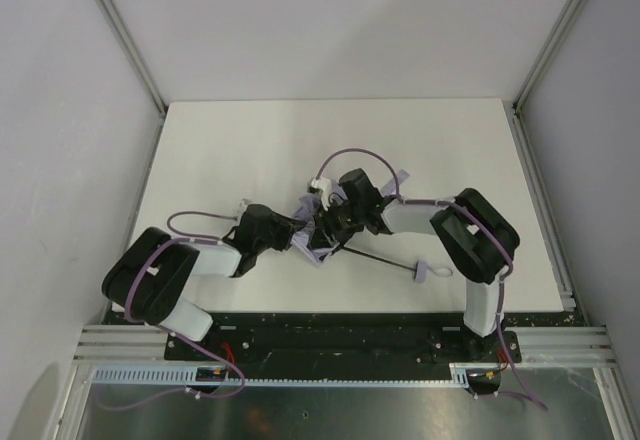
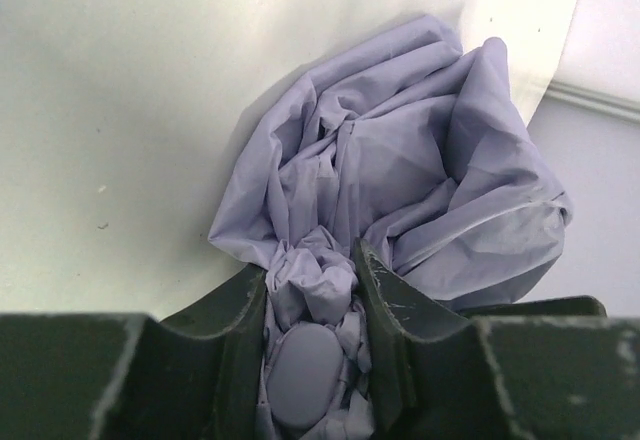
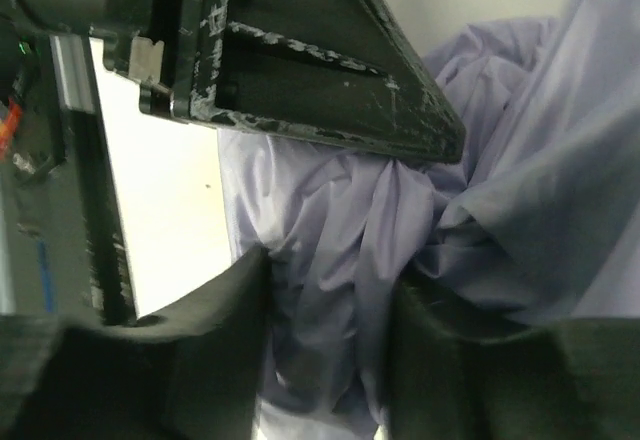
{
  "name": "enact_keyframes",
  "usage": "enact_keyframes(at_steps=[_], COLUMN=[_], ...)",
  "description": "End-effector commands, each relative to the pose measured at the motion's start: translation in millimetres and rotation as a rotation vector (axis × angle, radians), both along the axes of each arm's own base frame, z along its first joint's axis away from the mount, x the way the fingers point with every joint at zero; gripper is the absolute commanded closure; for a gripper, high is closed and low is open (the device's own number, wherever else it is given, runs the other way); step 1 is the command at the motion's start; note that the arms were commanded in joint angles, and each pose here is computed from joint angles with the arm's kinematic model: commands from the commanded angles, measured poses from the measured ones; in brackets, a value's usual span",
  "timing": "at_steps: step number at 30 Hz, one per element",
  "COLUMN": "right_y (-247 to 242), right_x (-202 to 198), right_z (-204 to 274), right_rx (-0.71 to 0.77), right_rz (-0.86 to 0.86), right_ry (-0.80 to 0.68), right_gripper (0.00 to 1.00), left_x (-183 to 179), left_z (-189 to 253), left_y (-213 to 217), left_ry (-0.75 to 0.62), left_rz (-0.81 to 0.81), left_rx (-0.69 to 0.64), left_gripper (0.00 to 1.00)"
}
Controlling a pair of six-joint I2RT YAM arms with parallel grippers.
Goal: Put away the umbrella
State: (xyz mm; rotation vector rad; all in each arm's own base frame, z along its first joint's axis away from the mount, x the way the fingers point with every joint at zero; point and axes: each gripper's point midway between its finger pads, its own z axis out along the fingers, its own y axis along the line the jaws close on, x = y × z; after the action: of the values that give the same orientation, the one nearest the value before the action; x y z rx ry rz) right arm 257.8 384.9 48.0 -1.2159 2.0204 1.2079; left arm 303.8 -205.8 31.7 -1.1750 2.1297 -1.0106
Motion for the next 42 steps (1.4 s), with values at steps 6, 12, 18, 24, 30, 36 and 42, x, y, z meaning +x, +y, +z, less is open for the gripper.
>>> enact_keyframes(at_steps=[6, 12, 18, 24, 30, 36, 42], right_y=[-72, -171, -188, -168, -154, -151, -139], right_x=[-9, 23, 52, 76, 91, 111, 156], right_z=[110, 119, 81, 38, -13, -34, -39], right_rx=[0.096, 0.197, 0.252, 0.309, 0.320, 0.357, 0.379], right_rz=[-0.605, -1.112, -1.181, -1.201, -1.261, -1.314, -1.264], right_ry=[0.261, 0.377, 0.573, 0.735, 0.854, 0.880, 0.848], right_gripper=[0.13, 0.02, 0.15, 0.26, 0.41, 0.64, 0.96], left_x=[0, -1, -4, -7, -13, -14, -21], left_z=[17, 38, 46, 49, 51, 63, 65], left_y=[11, 7, -2, -3, -6, -10, -13], left_ry=[-0.148, -0.197, -0.216, -0.222, -0.232, -0.274, -0.280], left_rz=[-0.040, -0.054, -0.085, -0.082, -0.096, -0.115, -0.142], left_rx=[0.072, 0.024, -0.020, -0.045, -0.078, -0.105, -0.131], left_gripper=[1.00, 1.00, 1.00, 1.00, 1.00, 1.00, 1.00])
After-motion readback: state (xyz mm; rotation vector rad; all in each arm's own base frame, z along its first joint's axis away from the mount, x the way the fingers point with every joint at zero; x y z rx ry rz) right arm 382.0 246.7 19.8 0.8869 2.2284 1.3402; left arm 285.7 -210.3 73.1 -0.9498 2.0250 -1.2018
